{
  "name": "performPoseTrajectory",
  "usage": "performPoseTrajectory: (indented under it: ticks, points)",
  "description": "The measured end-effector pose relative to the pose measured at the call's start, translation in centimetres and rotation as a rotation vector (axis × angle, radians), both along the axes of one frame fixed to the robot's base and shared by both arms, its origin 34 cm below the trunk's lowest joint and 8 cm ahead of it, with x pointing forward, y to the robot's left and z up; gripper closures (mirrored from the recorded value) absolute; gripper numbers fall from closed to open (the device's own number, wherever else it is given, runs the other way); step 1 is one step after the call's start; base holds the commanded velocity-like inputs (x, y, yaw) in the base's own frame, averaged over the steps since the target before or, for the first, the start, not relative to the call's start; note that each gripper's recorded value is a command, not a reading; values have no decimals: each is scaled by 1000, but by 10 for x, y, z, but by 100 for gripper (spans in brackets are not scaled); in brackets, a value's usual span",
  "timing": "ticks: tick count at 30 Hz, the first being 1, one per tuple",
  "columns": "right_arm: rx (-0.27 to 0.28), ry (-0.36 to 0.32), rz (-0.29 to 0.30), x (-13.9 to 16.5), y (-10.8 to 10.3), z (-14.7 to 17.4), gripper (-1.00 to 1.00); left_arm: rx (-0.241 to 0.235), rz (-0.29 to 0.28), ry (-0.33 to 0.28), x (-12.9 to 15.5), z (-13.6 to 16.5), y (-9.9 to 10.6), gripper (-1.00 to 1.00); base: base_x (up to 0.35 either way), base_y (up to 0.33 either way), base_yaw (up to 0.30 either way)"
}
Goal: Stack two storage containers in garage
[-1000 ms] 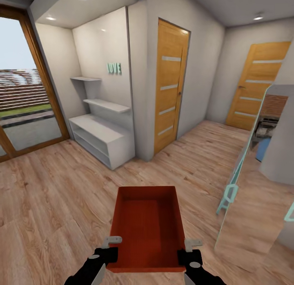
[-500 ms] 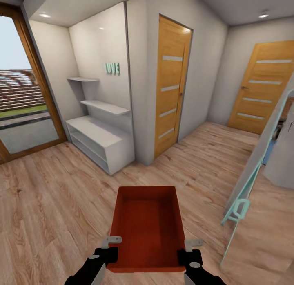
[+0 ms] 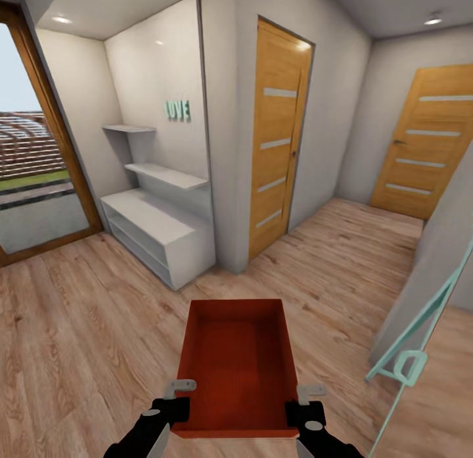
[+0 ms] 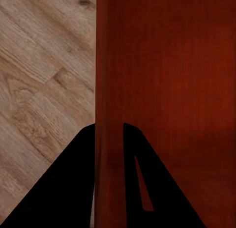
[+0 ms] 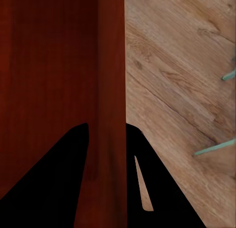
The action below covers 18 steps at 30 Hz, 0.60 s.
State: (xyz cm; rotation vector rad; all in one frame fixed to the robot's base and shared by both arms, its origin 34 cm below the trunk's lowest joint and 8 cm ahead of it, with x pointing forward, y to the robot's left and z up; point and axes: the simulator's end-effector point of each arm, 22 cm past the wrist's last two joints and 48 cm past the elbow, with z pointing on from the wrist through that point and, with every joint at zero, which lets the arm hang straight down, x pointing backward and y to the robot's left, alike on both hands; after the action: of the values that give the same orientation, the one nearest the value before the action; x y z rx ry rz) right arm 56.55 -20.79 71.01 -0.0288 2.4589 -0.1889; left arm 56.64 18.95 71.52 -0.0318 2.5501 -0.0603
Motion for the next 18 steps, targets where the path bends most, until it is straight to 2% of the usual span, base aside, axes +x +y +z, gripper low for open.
performPoseTrajectory:
  ticks: [8, 18]
  points:
    - [0, 1, 0, 0, 0, 0, 100, 0, 0, 1, 0, 0, 0, 100, 323, 0, -12]
    - [0, 1, 0, 0, 0, 0, 100, 0, 0, 1, 0, 0, 0, 100, 323, 0, -184]
